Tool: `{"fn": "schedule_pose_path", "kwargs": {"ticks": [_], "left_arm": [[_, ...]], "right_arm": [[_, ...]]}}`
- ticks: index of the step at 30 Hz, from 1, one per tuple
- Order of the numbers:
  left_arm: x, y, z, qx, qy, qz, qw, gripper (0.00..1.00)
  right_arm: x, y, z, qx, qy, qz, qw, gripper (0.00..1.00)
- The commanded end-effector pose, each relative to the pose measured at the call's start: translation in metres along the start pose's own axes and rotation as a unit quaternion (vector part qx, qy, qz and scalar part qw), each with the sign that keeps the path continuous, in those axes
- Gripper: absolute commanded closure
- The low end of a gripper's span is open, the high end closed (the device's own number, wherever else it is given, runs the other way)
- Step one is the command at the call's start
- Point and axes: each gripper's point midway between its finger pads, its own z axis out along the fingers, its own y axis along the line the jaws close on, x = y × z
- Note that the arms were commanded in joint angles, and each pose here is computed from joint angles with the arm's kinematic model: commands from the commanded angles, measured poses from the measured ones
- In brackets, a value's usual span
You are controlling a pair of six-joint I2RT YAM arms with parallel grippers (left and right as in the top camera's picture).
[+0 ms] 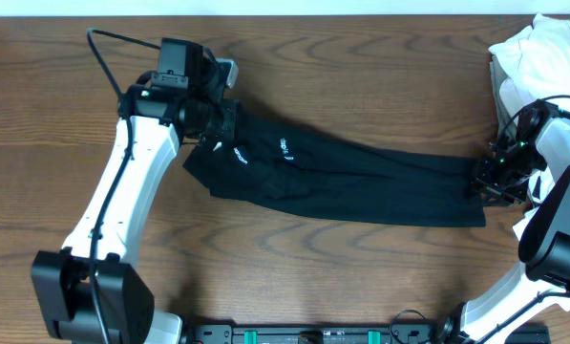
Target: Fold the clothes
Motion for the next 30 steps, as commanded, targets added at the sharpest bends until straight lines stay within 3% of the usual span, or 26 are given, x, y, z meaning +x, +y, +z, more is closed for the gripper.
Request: {"fn": "schedule_pose_path", "kwargs": {"ticks": [1,11,21,27,30], "left_arm": [[0.022,0.001,0.027,0.030,0.052,-0.010,0.998,0.94],[0.063,0.015,0.044,0.008,0.144,-0.044,0.989,0.94],[0.102,0.078,0.036,-0.177,0.202,-0.058,0.962,0.94],[0.112,0.085,0.059,-0.178,0.179,-0.087,0.964,0.92],[0.120,0.084,0.069,-0.163,0.178,-0.089,0.966,0.83]], "right_arm": [[-0.005,0.000,-0.004,-0.001,-0.010,-0.003,1.000,0.66],[-0.005,0.000,-0.004,-0.001,-0.010,-0.003,1.000,0.66],[-0.004,0.000,-0.004,0.001,-0.009,-0.003,1.000,0.66],[-0.003,0.000,-0.004,0.001,-0.007,-0.003,1.000,0.66],[-0.003,0.000,-0.004,0.001,-0.006,-0.003,1.000,0.66]]}}
